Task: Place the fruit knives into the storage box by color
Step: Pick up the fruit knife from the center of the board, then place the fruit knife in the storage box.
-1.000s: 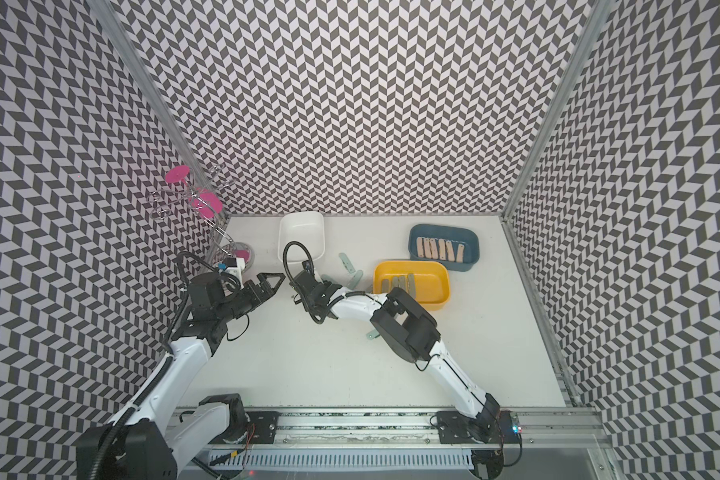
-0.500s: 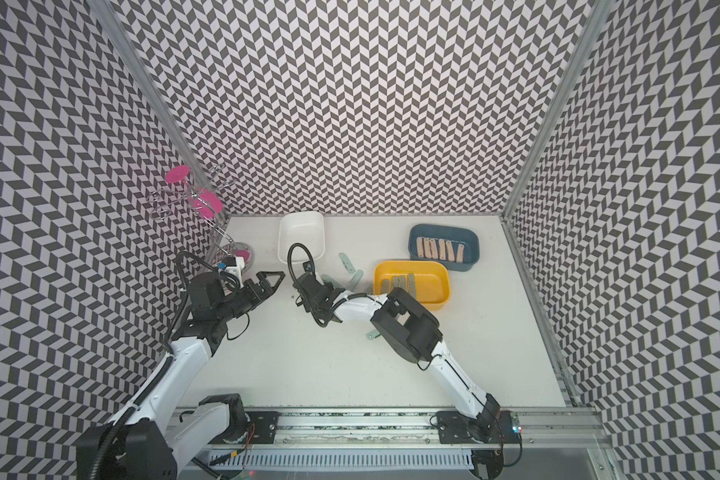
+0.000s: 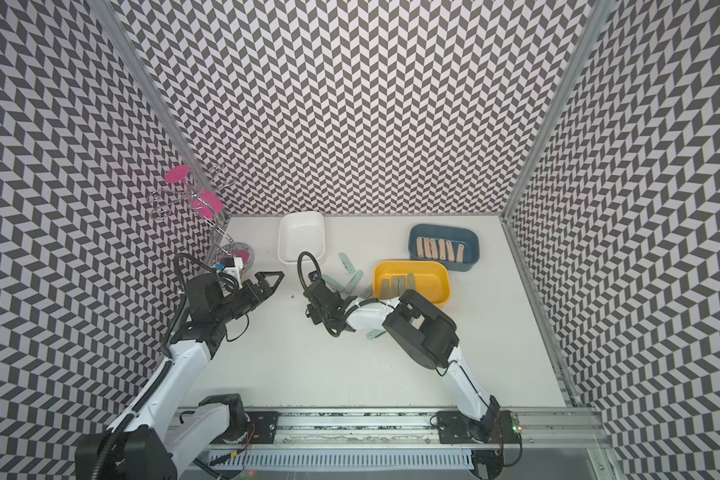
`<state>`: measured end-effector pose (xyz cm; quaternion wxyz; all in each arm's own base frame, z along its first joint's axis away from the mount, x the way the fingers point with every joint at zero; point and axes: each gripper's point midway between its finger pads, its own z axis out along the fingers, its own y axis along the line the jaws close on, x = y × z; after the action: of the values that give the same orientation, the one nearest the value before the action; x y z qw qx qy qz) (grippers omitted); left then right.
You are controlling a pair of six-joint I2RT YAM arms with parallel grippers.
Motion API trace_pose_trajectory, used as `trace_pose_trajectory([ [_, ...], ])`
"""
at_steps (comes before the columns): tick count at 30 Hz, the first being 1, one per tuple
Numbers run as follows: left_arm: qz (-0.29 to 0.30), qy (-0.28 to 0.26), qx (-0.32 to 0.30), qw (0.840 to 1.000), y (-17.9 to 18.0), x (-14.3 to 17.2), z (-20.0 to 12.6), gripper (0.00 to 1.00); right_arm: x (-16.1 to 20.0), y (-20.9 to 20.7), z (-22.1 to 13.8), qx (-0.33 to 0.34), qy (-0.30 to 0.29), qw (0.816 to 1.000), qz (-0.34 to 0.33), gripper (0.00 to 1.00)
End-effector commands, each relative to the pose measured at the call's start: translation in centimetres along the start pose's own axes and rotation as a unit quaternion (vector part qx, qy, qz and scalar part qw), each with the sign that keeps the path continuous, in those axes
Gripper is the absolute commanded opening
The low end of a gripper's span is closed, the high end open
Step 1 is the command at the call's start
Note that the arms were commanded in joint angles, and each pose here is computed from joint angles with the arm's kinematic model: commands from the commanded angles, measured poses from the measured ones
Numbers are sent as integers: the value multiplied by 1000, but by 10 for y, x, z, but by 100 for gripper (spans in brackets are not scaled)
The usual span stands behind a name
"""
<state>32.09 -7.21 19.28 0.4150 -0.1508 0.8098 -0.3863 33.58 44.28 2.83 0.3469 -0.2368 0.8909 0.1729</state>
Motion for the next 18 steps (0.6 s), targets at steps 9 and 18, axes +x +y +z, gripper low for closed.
trace_pose_trajectory([
  [9, -3, -9, 16, 1000, -7, -2, -2, 100, 12, 12, -40, -57, 3, 998, 29, 17],
  [18, 2, -4, 33, 999, -23, -2, 2, 100, -28, 12, -73, -58, -48, 997, 35, 17],
])
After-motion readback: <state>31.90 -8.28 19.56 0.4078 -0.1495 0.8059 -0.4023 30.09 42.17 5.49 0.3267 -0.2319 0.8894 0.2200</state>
